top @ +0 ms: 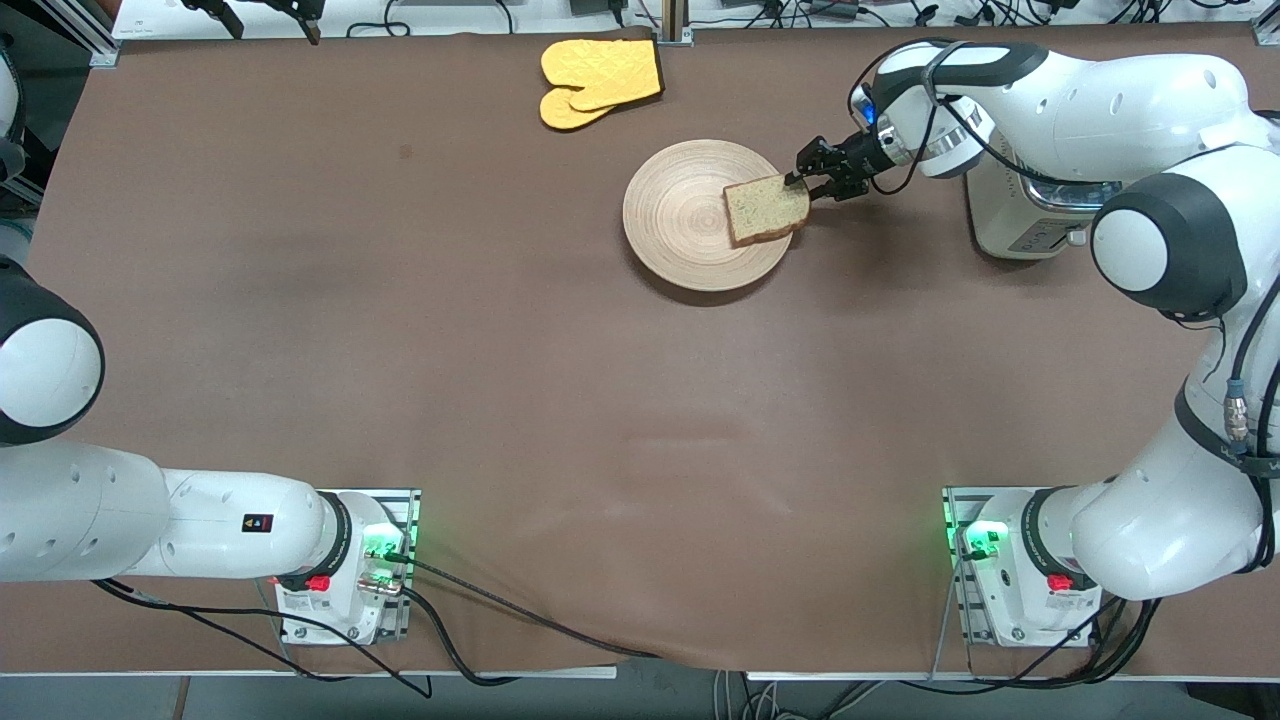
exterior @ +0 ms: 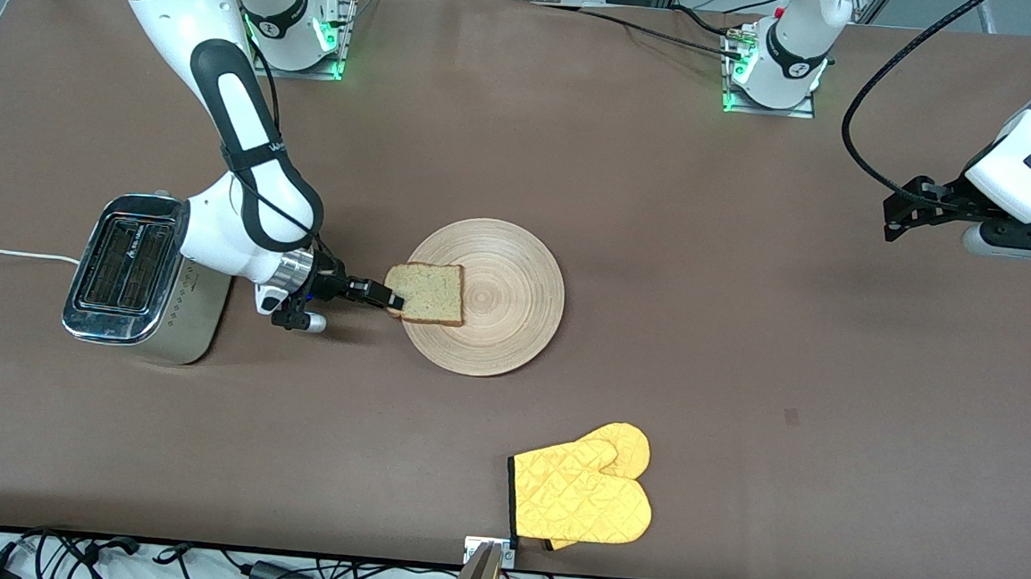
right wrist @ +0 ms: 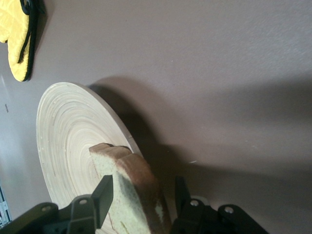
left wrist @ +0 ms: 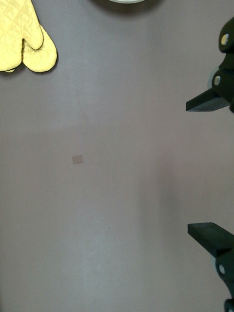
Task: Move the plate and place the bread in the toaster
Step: 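Grasp the bread slice edge on the plate with the right gripper, then lift the bread with the right gripper and carry it above the toaster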
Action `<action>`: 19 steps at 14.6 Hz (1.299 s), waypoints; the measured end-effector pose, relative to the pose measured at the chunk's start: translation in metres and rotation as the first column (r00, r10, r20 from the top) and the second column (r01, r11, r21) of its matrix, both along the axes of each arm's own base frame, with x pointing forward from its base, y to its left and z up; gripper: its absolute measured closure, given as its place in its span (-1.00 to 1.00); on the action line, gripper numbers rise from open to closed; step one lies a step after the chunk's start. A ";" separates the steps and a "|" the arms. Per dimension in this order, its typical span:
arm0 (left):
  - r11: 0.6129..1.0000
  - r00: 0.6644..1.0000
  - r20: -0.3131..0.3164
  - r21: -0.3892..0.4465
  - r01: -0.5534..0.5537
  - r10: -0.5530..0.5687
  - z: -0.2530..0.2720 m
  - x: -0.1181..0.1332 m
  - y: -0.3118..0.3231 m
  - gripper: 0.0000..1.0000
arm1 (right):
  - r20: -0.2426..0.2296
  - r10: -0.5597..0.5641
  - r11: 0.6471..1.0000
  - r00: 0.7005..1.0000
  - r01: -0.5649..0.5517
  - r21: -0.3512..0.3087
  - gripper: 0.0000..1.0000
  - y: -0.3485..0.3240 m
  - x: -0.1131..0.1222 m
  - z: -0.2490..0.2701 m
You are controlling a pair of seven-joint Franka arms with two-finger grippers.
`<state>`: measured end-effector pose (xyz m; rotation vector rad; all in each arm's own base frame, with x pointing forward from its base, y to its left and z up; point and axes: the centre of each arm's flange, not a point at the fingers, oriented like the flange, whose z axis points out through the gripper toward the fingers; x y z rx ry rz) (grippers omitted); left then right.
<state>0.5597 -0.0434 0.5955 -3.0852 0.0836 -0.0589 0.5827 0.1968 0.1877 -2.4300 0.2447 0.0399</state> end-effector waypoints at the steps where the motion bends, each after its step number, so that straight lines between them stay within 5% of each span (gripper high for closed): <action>1: 1.000 1.000 0.000 0.000 0.001 -0.001 0.000 0.000 -0.001 -1.00 | -0.001 0.000 1.000 1.000 0.000 0.001 -0.03 0.002 0.000 0.001; 3: 1.000 1.000 0.001 0.000 0.011 -0.011 0.001 -0.001 -0.006 -1.00 | -0.004 -0.003 1.000 1.000 0.003 0.002 0.37 0.002 -0.001 0.001; 9: 1.000 1.000 0.000 0.000 0.014 -0.014 0.003 -0.002 -0.011 -1.00 | 0.006 -0.010 1.000 1.000 0.010 0.003 0.80 0.000 0.002 0.007; 17: 1.000 1.000 0.002 0.000 0.018 -0.018 0.005 -0.002 -0.016 -1.00 | 0.047 -0.103 0.993 0.994 0.099 0.065 0.83 -0.061 0.030 0.090; 19: 0.999 0.999 0.004 0.000 0.032 -0.032 0.006 -0.003 -0.025 -1.00 | 0.042 -0.077 0.997 0.996 0.076 0.009 0.83 -0.092 0.036 0.116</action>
